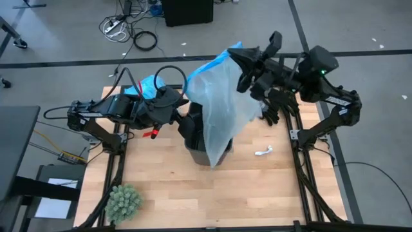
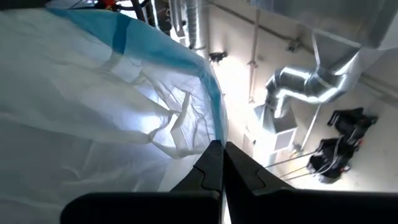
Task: Place trash/remove bag and relplace
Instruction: Insert a new trash bag into the bin
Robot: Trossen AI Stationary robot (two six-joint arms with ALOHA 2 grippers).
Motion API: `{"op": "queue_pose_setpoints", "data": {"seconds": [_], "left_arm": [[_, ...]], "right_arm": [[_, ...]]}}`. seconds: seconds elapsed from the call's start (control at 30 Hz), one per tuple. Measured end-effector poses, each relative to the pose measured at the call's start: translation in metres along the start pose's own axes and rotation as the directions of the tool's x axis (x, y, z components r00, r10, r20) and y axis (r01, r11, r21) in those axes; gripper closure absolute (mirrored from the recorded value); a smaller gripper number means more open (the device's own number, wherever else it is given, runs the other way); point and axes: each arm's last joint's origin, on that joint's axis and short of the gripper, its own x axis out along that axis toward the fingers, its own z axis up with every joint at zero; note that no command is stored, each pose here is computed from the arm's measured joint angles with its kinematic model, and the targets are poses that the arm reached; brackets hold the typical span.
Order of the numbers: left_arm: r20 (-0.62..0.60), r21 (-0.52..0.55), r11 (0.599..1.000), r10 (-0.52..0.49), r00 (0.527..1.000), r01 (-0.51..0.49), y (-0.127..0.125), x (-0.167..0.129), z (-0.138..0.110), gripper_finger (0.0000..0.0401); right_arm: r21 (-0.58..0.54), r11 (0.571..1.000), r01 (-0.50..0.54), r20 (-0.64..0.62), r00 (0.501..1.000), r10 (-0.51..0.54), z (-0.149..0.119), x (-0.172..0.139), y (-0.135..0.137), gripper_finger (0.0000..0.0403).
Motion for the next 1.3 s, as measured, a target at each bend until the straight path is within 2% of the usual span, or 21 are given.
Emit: {"op": "queue_pose_setpoints", "data": {"seconds": [0.17, 0.33, 0.43, 0.57, 0.73, 0.8, 0.87, 1.0, 1.2, 1.3], "left_arm": [[0.015, -0.056, 0.998, 0.000, 1.000, 0.000, 0.007, -0.011, 0.004, 0.0051], [0.041, -0.105, 0.994, -0.002, 0.999, 0.007, 0.011, -0.022, 0.006, 0.0051], [0.053, -0.109, 0.994, -0.007, 0.999, 0.013, 0.012, -0.028, 0.006, 0.0051], [0.062, -0.109, 0.994, -0.001, 0.998, 0.007, 0.010, -0.031, 0.005, 0.0051], [0.080, -0.100, 0.995, 0.013, 0.997, -0.005, 0.010, -0.035, 0.005, 0.0051], [0.088, -0.098, 0.995, 0.022, 0.996, -0.013, 0.013, -0.037, 0.006, 0.0051], [0.104, -0.104, 0.994, 0.028, 0.994, -0.017, 0.017, -0.042, 0.008, 0.0051], [0.136, -0.102, 0.994, 0.040, 0.990, -0.026, 0.024, -0.051, 0.012, 0.0051], [0.201, -0.113, 0.993, 0.008, 0.980, 0.015, 0.027, -0.060, 0.021, 0.0051], [0.224, -0.091, 0.995, -0.023, 0.974, 0.044, 0.024, -0.060, 0.024, 0.0051]], "right_arm": [[0.019, 1.000, 0.011, 0.030, 0.999, -0.012, -0.016, 0.006, 0.000, 0.0403], [0.106, 0.994, -0.030, 0.048, 0.999, 0.025, -0.020, 0.008, 0.005, 0.0403], [0.179, 0.975, -0.131, 0.069, 0.990, 0.120, -0.014, 0.006, 0.015, 0.0403], [0.222, 0.924, -0.311, 0.100, 0.950, 0.295, -0.003, 0.003, 0.042, 0.0403], [0.293, 0.862, -0.413, 0.174, 0.910, 0.377, 0.016, -0.006, 0.059, 0.0403], [0.349, 0.812, -0.468, 0.255, 0.881, 0.399, 0.023, -0.011, 0.060, 0.0403], [0.401, 0.740, -0.540, 0.345, 0.837, 0.424, 0.029, -0.015, 0.062, 0.0403], [0.473, 0.544, -0.693, 0.484, 0.721, 0.497, 0.033, -0.021, 0.070, 0.0403], [0.503, 0.269, -0.821, 0.541, 0.542, 0.643, 0.031, -0.032, 0.089, 0.0403], [0.489, 0.161, -0.857, 0.588, 0.460, 0.665, 0.032, -0.037, 0.093, 0.0403]]}}
